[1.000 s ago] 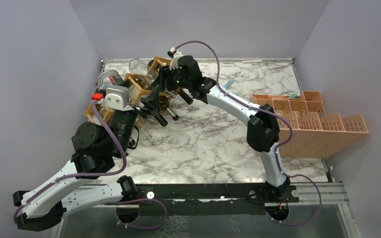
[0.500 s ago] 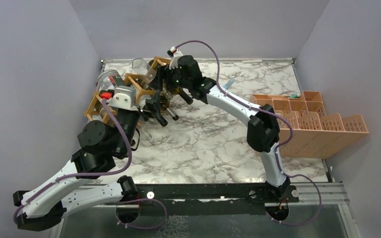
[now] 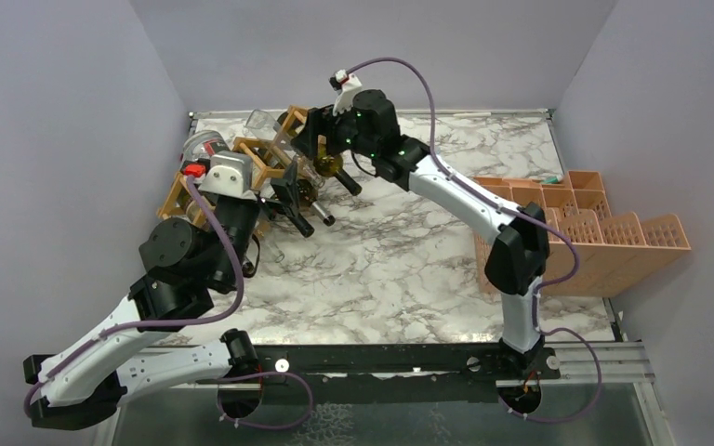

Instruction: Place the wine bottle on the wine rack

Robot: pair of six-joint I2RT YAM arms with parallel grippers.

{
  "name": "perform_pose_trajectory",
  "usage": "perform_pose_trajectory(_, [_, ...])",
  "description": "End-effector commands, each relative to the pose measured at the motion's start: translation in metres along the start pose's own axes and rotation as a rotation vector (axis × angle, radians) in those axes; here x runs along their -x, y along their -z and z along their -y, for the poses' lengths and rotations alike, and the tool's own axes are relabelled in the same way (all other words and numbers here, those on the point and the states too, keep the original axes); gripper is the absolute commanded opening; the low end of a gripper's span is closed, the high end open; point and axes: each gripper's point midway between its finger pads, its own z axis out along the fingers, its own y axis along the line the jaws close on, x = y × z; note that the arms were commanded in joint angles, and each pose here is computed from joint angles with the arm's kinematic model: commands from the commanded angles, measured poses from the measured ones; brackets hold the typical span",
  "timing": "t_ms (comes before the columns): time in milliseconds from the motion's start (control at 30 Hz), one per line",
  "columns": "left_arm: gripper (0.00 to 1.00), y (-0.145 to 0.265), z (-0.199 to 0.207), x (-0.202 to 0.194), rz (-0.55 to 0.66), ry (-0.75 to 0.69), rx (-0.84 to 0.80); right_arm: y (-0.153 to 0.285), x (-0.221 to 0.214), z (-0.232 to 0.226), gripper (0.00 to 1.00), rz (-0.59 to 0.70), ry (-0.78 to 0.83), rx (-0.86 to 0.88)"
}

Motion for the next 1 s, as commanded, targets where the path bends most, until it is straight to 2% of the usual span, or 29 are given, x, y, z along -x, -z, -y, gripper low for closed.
perform_pose_trajectory(0, [0.99,0.005,-0.015,0.026,0.037,0.014,0.027,0.041,0.033,-0.027,0.82,0.068,0.067,0.093])
perform_pose_trajectory(167, [0.99,0.009,-0.027,0.058,0.097,0.07,0.034,0.06,0.006,-0.075,0.78,0.045,0.073,0.214])
perform_pose_trajectory(367, [0.99,0.012,-0.029,0.064,0.109,0.09,0.024,0.053,-0.052,-0.134,0.78,-0.038,0.088,0.275])
perform_pose_trajectory(600, [0.99,0.012,-0.027,0.057,0.094,0.08,0.024,0.014,-0.106,-0.143,0.78,-0.135,0.076,0.176])
perform_pose_trajectory(967, [0.99,0.012,-0.028,0.05,0.079,0.047,0.032,-0.024,-0.132,-0.152,0.7,-0.187,0.043,0.204])
